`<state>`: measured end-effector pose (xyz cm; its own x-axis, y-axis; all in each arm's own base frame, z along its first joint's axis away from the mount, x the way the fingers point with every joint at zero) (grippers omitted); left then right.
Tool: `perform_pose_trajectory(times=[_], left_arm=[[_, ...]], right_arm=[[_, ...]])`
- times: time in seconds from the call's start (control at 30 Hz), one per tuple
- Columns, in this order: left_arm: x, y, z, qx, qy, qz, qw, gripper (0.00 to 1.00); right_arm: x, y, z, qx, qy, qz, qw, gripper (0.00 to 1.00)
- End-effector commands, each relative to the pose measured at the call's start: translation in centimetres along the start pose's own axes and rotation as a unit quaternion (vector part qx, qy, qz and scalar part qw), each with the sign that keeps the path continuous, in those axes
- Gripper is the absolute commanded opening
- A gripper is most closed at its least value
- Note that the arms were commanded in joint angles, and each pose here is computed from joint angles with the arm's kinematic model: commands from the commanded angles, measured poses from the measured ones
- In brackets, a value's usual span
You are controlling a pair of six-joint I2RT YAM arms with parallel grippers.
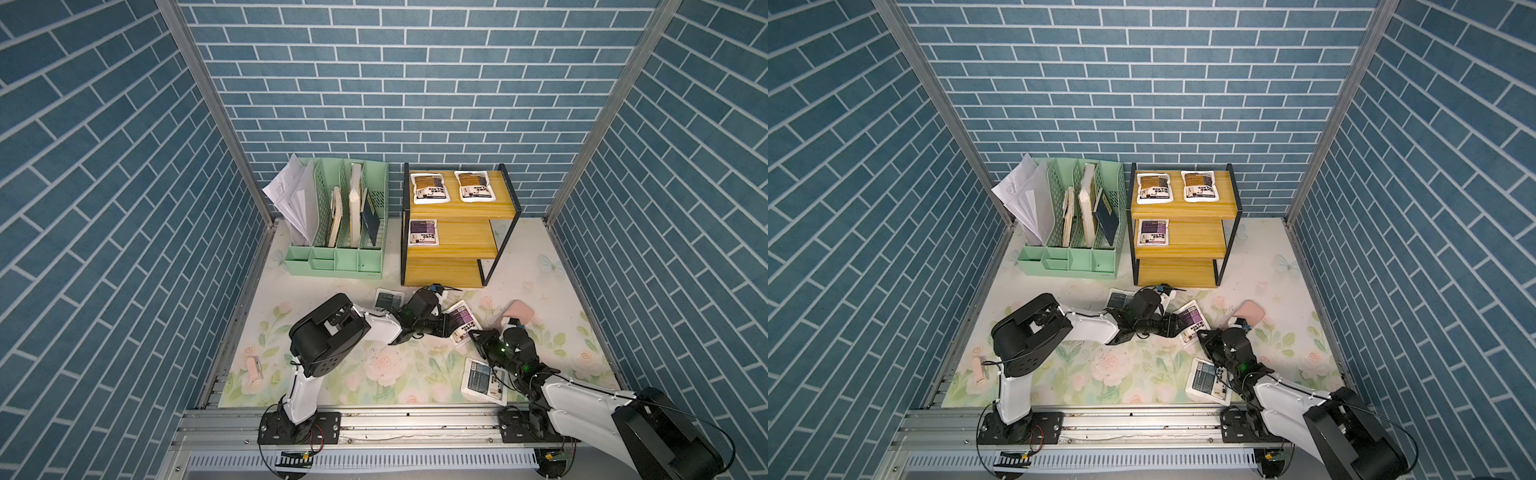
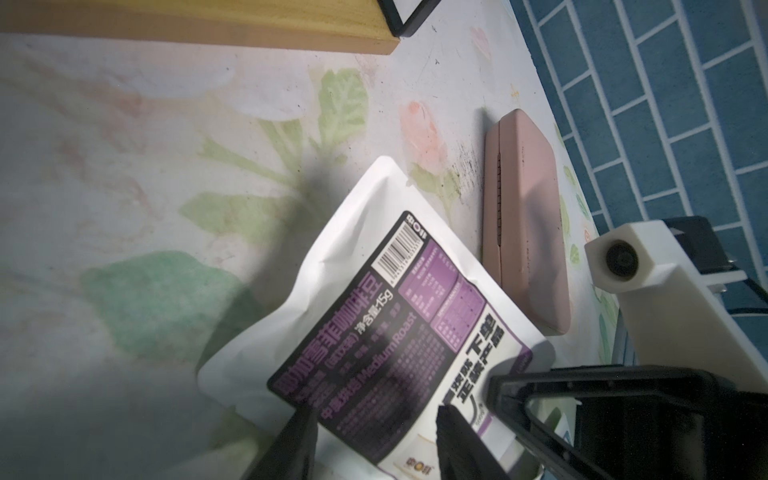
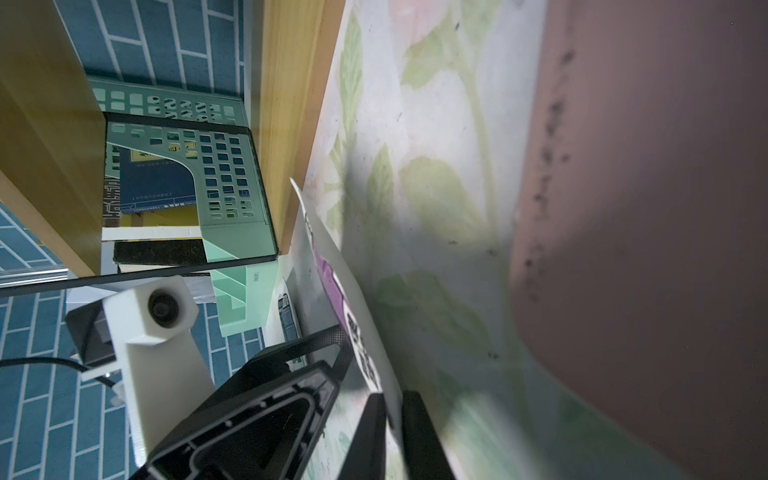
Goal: Place the bagged coffee beans on the shelf by color
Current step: Pick up the bagged coffee beans at the center of the board, then place the bagged coffee beans on the shelf.
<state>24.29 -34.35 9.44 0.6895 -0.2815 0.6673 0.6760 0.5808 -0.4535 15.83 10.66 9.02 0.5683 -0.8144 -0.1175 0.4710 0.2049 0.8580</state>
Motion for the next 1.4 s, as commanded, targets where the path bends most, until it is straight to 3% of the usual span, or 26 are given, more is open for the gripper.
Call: perform_pose_trajectory(times=[0.0, 0.27, 0.5, 0.77, 0.93, 1.17, 1.37], left_arm=[[-0.9, 0.2, 0.4, 0.022, 0.034, 0.001, 0.999, 0.53], [2.0, -1.6, 4.1, 0.038, -0.001, -0.023, 0.999, 0.66], [4.9, -2.4, 12.0, 0.1, -0.072, -0.036, 0.992, 0.71], [6.7, 0.8, 25.2, 0.206, -0.188, -0.011, 0.96, 0.73], [6.5, 2.0, 30.5, 0.272, -0.237, 0.004, 0.933, 0.74], [5.8, 2.0, 32.4, 0.276, -0.266, 0.015, 0.923, 0.74], [5.2, 2.2, 32.4, 0.279, -0.265, 0.021, 0.923, 0.74]], right_arm=[[-0.1, 1.2, 0.0, 0.03, -0.002, 0.013, 0.999, 0.1], [0.1, 1.9, 1.0, 0.063, -0.024, -0.009, 0.998, 0.06], [0.0, 4.5, 2.3, 0.11, -0.03, -0.018, 0.993, 0.03], [-0.8, 11.5, 4.2, 0.201, -0.022, 0.012, 0.979, 0.0], [-1.1, 16.1, 4.6, 0.26, -0.036, 0.068, 0.963, 0.0], [-0.5, 20.3, 2.1, 0.28, -0.061, 0.102, 0.953, 0.0], [2.0, 21.5, -0.7, 0.277, -0.109, 0.08, 0.951, 0.0]])
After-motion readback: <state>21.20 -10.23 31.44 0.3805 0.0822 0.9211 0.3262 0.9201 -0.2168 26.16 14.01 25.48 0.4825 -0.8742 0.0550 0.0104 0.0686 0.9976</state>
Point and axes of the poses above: each gripper's point midway between its finger pads, its own z axis back along the fingers, its own y axis along the line the jaws close on, x = y × z, the point moved 10 cm from there along z, back along the fingers, and after that the axes turned 15 degrees about -z, right-handed, at the moved point
